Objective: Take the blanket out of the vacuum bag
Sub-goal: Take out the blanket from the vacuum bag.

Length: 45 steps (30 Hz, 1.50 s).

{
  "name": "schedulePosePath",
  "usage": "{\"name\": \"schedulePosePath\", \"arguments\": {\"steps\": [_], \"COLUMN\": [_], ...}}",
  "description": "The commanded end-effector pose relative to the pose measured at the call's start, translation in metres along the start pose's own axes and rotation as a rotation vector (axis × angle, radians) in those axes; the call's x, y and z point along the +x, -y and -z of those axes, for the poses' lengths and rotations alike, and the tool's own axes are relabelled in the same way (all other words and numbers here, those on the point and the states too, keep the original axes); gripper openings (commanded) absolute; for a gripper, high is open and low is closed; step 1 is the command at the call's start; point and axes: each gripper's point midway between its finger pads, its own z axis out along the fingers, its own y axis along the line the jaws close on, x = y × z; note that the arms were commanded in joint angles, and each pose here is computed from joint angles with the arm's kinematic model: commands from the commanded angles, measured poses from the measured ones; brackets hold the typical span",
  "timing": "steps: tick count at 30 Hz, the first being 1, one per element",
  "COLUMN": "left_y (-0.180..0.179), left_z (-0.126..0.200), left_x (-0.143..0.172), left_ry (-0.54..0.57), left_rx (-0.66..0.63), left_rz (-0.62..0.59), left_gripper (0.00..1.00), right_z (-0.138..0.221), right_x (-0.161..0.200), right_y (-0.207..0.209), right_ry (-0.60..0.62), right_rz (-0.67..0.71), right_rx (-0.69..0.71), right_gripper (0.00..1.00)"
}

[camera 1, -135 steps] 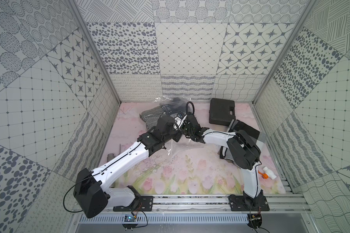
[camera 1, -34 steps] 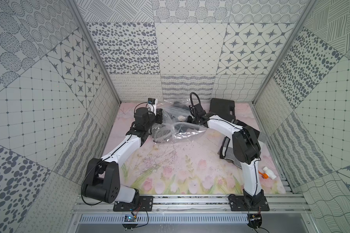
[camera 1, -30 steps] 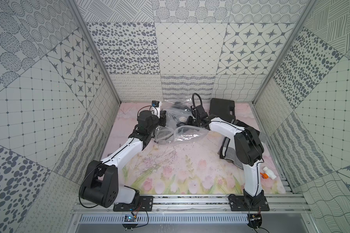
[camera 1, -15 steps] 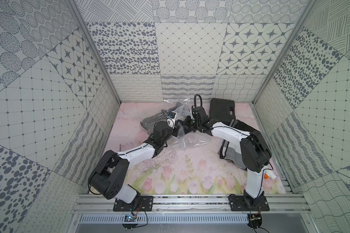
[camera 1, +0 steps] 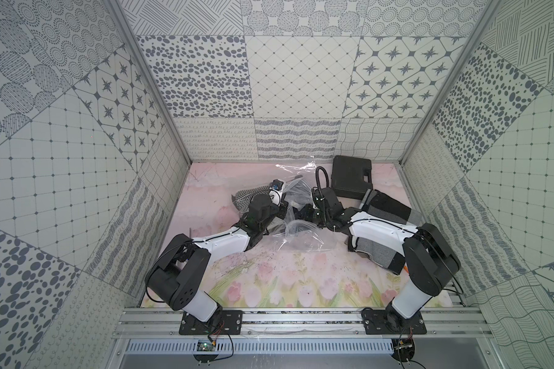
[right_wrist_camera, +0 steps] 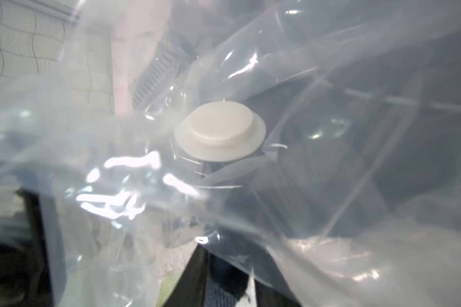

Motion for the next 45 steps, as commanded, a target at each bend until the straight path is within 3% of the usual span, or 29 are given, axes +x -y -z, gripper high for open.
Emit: {"name": "schedulePosePath", "arguments": {"steps": [1,3,8,14,15,17,19,24,27,31,33,35,38,43,45], "left_y": [-0.005,-0.006,0.007,0.017,0.019,0.019,0.016,0.014,-0.031,-0.134,-0.163,-0.183,-0.215,-0.244,-0.245], "left_z": [0.005,0.01,0.031,0.063,0.067,0.074,0.078,0.09,0.073,0.031,0.017,0.002,-0.025,-0.071,-0.079], "left_x": [-0.014,-0.016,-0.032,-0.065,-0.068,-0.074,-0.077,-0.094,-0.095,-0.049,-0.031,-0.022,-0.019,0.021,0.035], "left_ry": [0.024,0.021,0.032,0.04,0.032,0.014,-0.006,-0.022,-0.12,-0.407,-0.503,-0.536,-0.57,-0.725,-0.767], "left_rx": [-0.048,-0.053,0.034,0.114,0.125,0.136,0.127,0.154,0.015,-0.33,-0.383,-0.396,-0.426,-0.261,-0.226], "left_rz": [-0.041,-0.047,-0.049,-0.13,-0.147,-0.182,-0.21,-0.223,-0.119,0.061,0.196,0.305,0.303,0.527,0.558], "left_gripper": [0.0,0.0,0.0,0.01,0.1,0.43,0.62,0.81,0.87,0.89,0.88,0.88,0.88,0.88,0.88], "right_z": [-0.011,-0.009,-0.016,-0.022,-0.024,-0.026,-0.027,-0.037,-0.041,-0.04,-0.036,-0.034,-0.033,-0.032,-0.032], "right_x": [-0.013,-0.023,-0.036,-0.028,-0.026,-0.026,-0.03,-0.047,-0.059,-0.065,-0.066,-0.065,-0.066,-0.066,-0.066], "right_y": [-0.01,-0.001,0.036,0.102,0.11,0.123,0.129,0.129,0.12,0.109,0.109,0.111,0.114,0.112,0.111], "right_ry": [0.031,0.07,0.048,-0.01,-0.022,-0.023,-0.01,0.016,0.04,0.039,0.047,0.051,0.047,0.043,0.044], "right_rz": [0.095,0.113,0.141,0.031,0.005,-0.038,-0.064,-0.072,-0.073,-0.056,-0.055,-0.065,-0.089,-0.092,-0.095], "right_rx": [-0.037,0.013,0.193,0.329,0.327,0.323,0.307,0.262,0.2,0.176,0.175,0.164,0.142,0.118,0.108], "right_gripper": [0.62,0.64,0.87,0.94,0.94,0.95,0.95,0.97,0.98,0.99,0.99,0.99,0.98,0.99,0.99]}}
